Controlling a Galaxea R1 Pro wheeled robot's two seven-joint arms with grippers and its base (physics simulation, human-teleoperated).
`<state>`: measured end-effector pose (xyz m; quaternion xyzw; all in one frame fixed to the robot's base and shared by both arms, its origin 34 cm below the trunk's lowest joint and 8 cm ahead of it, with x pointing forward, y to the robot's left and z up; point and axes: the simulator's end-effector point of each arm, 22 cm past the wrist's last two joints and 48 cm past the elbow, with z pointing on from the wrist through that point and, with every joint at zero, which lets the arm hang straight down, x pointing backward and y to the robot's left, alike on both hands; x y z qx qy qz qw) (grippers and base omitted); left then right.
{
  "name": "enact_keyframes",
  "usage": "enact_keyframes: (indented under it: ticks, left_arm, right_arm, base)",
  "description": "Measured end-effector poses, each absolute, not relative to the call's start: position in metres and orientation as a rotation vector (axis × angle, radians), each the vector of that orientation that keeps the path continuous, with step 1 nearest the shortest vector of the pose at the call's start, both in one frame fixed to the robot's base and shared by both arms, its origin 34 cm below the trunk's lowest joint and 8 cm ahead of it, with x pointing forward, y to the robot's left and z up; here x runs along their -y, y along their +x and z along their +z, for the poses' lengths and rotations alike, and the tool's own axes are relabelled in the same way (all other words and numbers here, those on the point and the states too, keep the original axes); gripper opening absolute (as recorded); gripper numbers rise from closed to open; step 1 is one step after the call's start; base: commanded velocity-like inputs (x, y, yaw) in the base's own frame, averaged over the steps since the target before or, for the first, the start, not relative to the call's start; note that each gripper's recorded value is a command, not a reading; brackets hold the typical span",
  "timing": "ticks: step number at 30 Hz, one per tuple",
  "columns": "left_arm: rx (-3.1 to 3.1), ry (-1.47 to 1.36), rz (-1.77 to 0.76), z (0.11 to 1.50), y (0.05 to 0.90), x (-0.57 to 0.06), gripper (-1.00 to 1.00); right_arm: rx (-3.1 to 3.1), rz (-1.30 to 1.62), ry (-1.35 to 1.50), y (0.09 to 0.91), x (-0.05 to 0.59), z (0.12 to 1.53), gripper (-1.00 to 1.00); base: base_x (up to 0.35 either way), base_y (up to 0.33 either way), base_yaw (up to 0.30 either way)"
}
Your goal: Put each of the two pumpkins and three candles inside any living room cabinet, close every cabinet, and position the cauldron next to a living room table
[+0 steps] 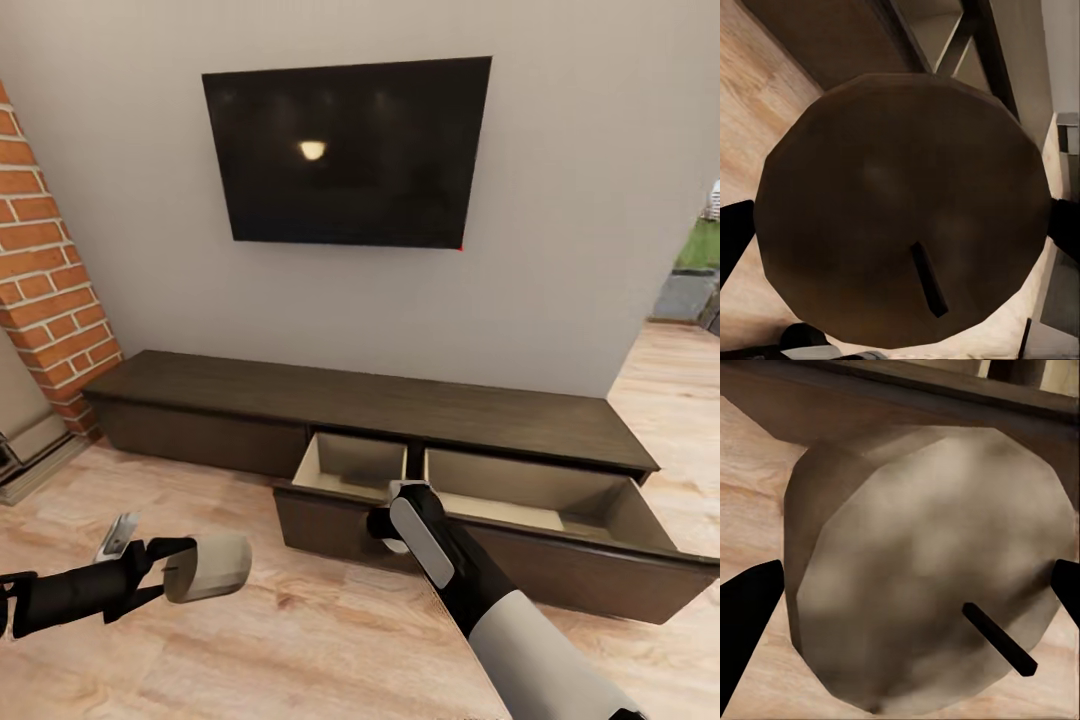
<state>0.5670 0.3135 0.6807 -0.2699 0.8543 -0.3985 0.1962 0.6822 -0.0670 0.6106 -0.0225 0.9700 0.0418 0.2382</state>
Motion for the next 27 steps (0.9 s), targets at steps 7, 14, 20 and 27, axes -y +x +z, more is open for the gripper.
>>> enact_keyframes:
  ticks: [7, 14, 20, 27]
  left_arm:
    - [-2.401, -0.742, -1.122, 0.681, 0.565, -0.309, -1.0]
    - [-2.397, -0.737, -1.122, 0.683, 0.565, -0.308, -1.0]
    - [-2.393, -0.733, -1.12, 0.686, 0.565, -0.308, -1.0]
    - [-2.39, -0.73, -1.12, 0.687, 0.564, -0.308, -1.0]
  right_arm:
    - [-2.65, 0.113, -0.062, 0.683, 0.067, 0.614, -1.0]
    - [-2.644, 0.113, -0.062, 0.683, 0.067, 0.618, -1.0]
    - [-2.638, 0.113, -0.062, 0.684, 0.067, 0.622, -1.0]
    - [-2.645, 0.111, -0.078, 0.681, 0.067, 0.623, -1.0]
  base:
    - [0.0, -0.317, -0.257]
    - [0.0, -0.323, -0.257]
    - [0.127, -0.277, -0.257]
    - [0.227, -0.241, -0.163]
